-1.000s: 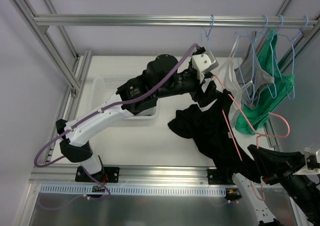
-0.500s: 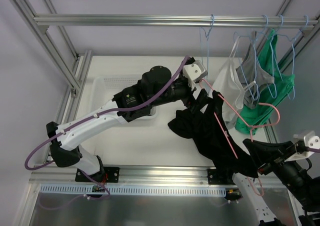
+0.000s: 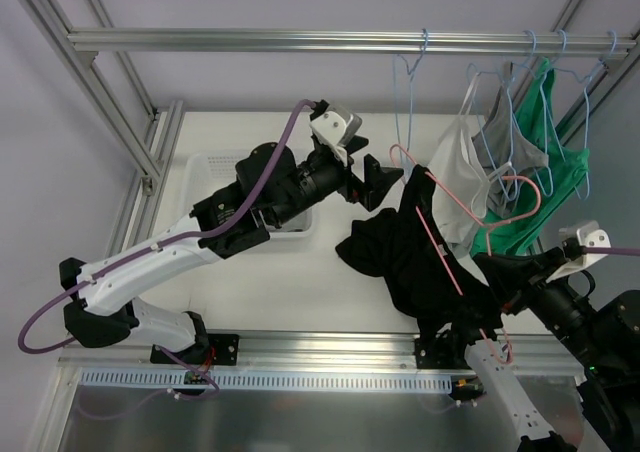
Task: Remove the tank top from the hanger
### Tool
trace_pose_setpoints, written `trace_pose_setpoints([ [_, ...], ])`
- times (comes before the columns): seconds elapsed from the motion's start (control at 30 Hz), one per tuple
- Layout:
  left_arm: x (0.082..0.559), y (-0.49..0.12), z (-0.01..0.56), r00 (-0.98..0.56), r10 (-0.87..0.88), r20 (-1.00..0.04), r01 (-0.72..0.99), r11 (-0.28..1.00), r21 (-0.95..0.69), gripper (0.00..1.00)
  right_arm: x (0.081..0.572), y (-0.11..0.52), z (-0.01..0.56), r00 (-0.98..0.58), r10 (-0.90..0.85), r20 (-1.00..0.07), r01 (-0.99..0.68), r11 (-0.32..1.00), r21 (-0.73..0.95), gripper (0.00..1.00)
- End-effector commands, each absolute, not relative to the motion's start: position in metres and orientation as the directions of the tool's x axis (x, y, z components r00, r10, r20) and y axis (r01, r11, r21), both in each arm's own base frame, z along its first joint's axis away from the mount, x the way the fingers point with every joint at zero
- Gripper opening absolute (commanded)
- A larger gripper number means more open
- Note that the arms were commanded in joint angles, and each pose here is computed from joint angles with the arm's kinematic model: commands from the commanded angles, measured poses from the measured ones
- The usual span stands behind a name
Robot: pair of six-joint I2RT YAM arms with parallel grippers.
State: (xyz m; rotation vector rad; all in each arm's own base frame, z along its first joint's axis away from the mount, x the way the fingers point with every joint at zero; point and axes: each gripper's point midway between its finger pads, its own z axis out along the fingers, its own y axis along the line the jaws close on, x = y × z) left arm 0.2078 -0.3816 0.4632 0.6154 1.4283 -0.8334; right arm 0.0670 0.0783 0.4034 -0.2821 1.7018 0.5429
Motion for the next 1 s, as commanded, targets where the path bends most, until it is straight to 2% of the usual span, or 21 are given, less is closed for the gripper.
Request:
trace_pose_setpoints([
  [0.0, 0.188, -0.379, 0.494, -0.043, -0.242, -0.969, 0.844, 0.51, -0.165, 0.85, 0.084, 0.077, 0.423, -0.135, 0.126, -0.983, -0.461, 0.87, 0.175, 0.0],
  [0.07, 0.185, -0.379, 0.493, -0.057, -0.244, -0.968, 0.851, 0.495, -0.175, 0.86, 0.089, 0.07, 0.425, -0.122, 0.137, -0.983, -0.419, 0.891, 0.176, 0.0],
  [0.17, 0.175, -0.386, 0.487, -0.057, -0.222, -0.973, 0.885, 0.44, -0.152, 0.86, 0.086, 0.081, 0.428, -0.121, 0.132, -0.984, -0.484, 0.857, 0.175, 0.0],
  [0.4, 0.165, -0.413, 0.467, -0.045, -0.151, -0.988, 0.934, 0.344, -0.095, 0.75, 0.079, 0.095, 0.441, -0.096, 0.148, -0.984, -0.564, 0.807, 0.177, 0.0],
  [0.5, 0.173, -0.422, 0.462, -0.043, -0.136, -0.99, 0.926, 0.366, -0.09, 0.68, 0.074, 0.1, 0.444, -0.094, 0.16, -0.983, -0.595, 0.783, 0.184, 0.0],
  [0.57, 0.178, -0.426, 0.458, -0.043, -0.124, -0.991, 0.92, 0.383, -0.088, 0.58, 0.073, 0.101, 0.445, -0.091, 0.162, -0.983, -0.6, 0.778, 0.184, 0.0],
  [0.73, 0.197, -0.426, 0.444, -0.036, -0.096, -0.995, 0.879, 0.471, -0.077, 0.51, 0.068, 0.104, 0.45, -0.079, 0.165, -0.983, -0.622, 0.762, 0.178, 0.0],
  [0.83, 0.2, -0.426, 0.442, -0.033, -0.092, -0.995, 0.873, 0.482, -0.073, 0.36, 0.067, 0.109, 0.453, -0.078, 0.173, -0.982, -0.647, 0.741, 0.182, 0.0],
  [0.87, 0.201, -0.427, 0.441, -0.034, -0.089, -0.995, 0.873, 0.483, -0.073, 0.23, 0.068, 0.109, 0.452, -0.081, 0.173, -0.982, -0.644, 0.743, 0.184, 0.0],
  [0.9, 0.2, -0.426, 0.442, -0.034, -0.092, -0.995, 0.874, 0.481, -0.074, 0.17, 0.07, 0.109, 0.451, -0.082, 0.17, -0.982, -0.64, 0.746, 0.183, 0.0],
  [0.97, 0.198, -0.422, 0.443, -0.032, -0.096, -0.995, 0.875, 0.479, -0.075, 0.12, 0.075, 0.107, 0.447, -0.088, 0.164, -0.982, -0.626, 0.758, 0.183, 0.0],
])
